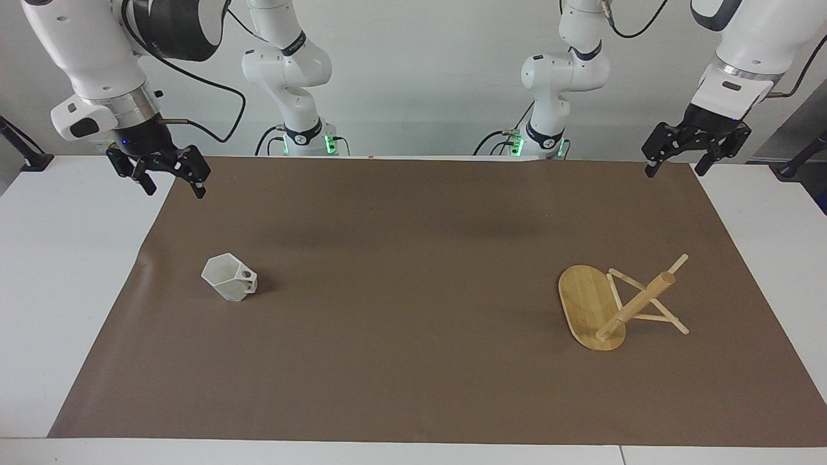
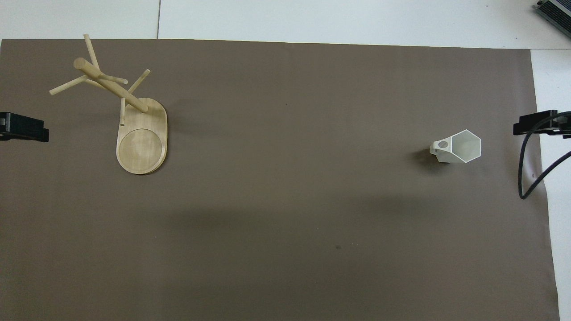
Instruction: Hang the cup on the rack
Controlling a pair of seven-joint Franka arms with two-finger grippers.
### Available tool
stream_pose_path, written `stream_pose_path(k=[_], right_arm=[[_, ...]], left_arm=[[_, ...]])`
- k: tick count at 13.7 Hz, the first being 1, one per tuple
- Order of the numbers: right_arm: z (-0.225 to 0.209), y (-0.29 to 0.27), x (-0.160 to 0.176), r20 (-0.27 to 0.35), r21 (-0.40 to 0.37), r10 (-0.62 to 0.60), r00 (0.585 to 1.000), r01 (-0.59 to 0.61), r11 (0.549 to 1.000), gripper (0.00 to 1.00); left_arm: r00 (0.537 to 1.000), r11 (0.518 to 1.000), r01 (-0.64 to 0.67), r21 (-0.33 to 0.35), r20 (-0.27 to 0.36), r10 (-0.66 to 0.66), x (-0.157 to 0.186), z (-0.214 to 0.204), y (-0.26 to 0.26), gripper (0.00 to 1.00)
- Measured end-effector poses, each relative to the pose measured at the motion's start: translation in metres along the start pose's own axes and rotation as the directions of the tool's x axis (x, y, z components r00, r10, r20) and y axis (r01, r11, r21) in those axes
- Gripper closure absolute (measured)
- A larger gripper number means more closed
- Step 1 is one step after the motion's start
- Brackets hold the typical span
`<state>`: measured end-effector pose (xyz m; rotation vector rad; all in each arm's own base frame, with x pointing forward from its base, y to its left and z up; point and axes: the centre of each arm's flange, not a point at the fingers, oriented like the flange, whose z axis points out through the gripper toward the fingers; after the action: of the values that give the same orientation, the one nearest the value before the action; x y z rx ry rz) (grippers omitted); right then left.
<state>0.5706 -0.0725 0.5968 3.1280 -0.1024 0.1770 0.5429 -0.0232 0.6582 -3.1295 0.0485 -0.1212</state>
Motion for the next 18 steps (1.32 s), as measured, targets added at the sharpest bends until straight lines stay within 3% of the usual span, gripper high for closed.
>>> stream_pose_path(k=[11,18], right_arm=[[0.156,0.034,0.032,0.035,-0.028,-0.129,0.991,0.130,0.991,0.01],[0.199,0.027,0.025,0.045,-0.027,-0.141,0.989,0.142,0.989,0.11]], left_arm=[[1.000,1.000,0.000,0.000,-0.004,0.000,0.000,0.000,0.000,0.00],[1.000,1.000,-0.003,0.000,-0.004,0.003,0.000,0.000,0.002,0.00]])
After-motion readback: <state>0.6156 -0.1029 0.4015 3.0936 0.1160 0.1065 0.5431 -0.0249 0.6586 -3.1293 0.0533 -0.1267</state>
